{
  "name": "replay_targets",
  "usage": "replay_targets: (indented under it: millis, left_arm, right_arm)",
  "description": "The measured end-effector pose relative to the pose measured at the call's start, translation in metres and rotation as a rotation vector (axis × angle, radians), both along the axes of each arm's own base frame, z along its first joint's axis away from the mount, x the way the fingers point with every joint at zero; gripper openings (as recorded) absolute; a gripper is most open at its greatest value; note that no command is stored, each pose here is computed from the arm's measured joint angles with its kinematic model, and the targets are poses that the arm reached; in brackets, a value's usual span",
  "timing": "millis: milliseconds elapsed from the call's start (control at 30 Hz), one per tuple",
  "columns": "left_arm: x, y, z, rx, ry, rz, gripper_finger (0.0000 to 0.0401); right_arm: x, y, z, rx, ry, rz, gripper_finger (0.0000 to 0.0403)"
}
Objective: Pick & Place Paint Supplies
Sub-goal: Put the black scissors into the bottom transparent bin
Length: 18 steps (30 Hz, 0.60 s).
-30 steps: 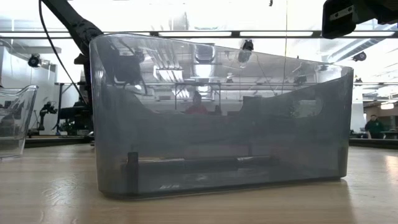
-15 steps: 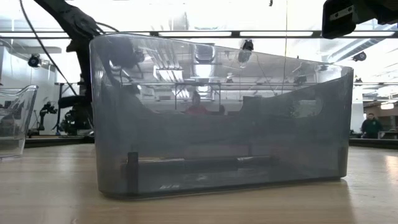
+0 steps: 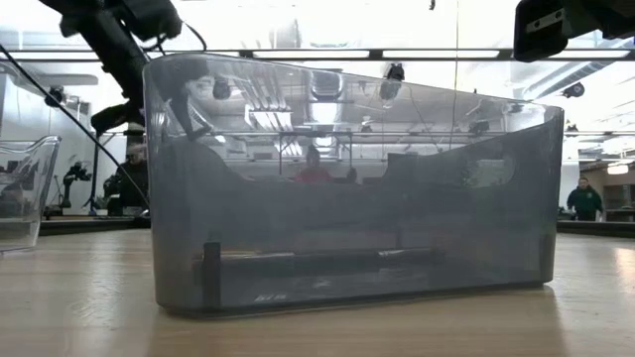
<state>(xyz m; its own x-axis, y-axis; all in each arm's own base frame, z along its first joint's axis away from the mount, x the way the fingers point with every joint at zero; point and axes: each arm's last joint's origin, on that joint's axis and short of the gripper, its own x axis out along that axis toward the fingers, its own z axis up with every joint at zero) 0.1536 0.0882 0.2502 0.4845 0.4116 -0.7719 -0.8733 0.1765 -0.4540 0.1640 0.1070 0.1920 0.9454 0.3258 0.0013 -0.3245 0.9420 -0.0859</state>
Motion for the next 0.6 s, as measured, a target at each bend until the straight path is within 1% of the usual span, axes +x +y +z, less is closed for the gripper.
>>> replay_targets:
  millis: [133,267,500,600]
  left_arm:
    - [0.0,-0.013,0.009,0.011,-0.03,-0.054,0.0099]
    - [0.001,-0.028,0.033,0.016,-0.096,-0.118,0.0099]
    - [0.006,-0.068,0.064,0.012,-0.163,-0.252,0.0099]
    - [0.006,-0.087,0.075,-0.018,-0.205,-0.291,0.0099]
  right_arm:
    - [0.0,0.0,0.0,0.0,0.0,0.0,0.0008]
    - [0.0,0.0,0.0,0.0,-0.001,0.0,0.0008]
    - [0.0,0.0,0.0,0.001,0.0,0.0,0.0008]
    - [0.0,0.0,0.0,0.001,0.0,0.0,0.0008]
